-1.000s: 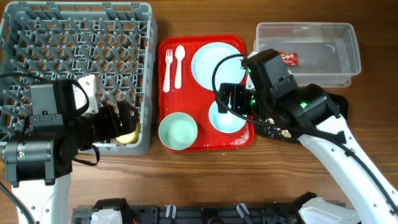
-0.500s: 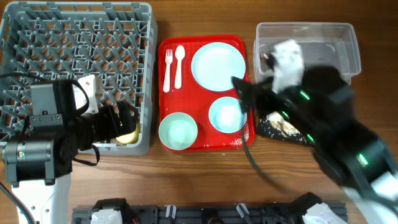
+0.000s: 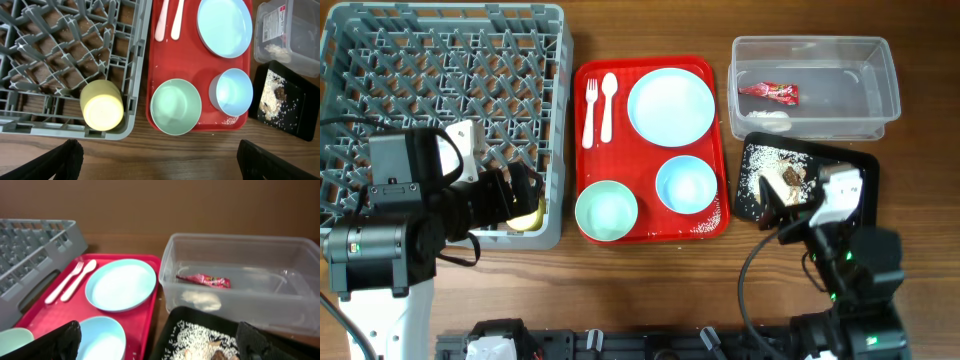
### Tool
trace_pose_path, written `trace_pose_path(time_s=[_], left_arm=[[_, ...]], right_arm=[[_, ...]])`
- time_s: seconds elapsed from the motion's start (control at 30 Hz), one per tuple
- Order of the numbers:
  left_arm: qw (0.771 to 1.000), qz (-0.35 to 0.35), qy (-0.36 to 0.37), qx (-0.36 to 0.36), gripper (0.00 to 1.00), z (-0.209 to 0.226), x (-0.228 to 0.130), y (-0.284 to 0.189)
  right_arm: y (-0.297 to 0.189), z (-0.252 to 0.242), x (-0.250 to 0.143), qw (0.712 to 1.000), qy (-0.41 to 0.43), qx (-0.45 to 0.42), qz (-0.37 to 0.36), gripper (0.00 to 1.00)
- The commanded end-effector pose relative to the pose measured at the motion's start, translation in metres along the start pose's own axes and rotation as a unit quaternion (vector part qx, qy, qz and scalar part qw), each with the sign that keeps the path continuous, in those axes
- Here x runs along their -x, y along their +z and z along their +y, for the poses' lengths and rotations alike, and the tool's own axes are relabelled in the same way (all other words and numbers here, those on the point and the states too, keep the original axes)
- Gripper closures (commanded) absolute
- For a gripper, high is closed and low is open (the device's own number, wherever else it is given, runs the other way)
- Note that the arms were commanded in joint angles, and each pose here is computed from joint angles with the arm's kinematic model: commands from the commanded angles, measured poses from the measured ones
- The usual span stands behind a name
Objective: Sort waste into correct bins and load items into the dishwasher rack
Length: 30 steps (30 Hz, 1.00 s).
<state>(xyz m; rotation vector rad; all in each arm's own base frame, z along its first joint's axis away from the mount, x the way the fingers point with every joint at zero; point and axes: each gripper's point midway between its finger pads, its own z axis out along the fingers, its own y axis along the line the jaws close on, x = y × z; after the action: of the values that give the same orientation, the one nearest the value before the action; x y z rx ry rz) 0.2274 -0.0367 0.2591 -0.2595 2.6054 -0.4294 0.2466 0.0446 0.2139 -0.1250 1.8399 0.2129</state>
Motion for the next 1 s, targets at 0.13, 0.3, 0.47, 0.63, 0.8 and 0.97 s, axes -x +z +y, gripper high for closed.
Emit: trace_pose_path(time_s=[0.13, 0.3, 0.47, 0.63, 0.8, 0.97], left_arm=[[1.0, -0.005, 0.012, -0.008, 0.0, -0.004, 0.003, -0.002], [1.0, -0.005, 0.012, -0.008, 0.0, -0.004, 0.003, -0.003], [1.0, -0.005, 0.011, -0.008, 0.0, -0.004, 0.003, -0.003], [1.0, -0.005, 0.012, -0.008, 0.0, -0.004, 0.003, -0.003], [1.0, -0.005, 0.012, -0.008, 0.0, -0.004, 0.003, -0.002], [1.0, -0.005, 0.012, -0.008, 0.0, -0.004, 0.003, -0.002]], right_arm=[[0.004, -0.014, -0.053, 0.993, 0.105, -0.006, -0.052, 0.0], [0.001, -0.022, -0.04, 0.988, 0.104, -0.02, -0.11, 0.0], [0.002, -0.017, -0.035, 0.989, 0.071, -0.007, -0.126, 0.0], [0.004, -0.014, -0.034, 0.987, 0.076, 0.007, -0.143, 0.0], [0.004, -0.013, -0.034, 0.987, 0.076, 0.007, -0.142, 0.0], [0.004, -0.013, -0.034, 0.987, 0.076, 0.007, -0.142, 0.0]])
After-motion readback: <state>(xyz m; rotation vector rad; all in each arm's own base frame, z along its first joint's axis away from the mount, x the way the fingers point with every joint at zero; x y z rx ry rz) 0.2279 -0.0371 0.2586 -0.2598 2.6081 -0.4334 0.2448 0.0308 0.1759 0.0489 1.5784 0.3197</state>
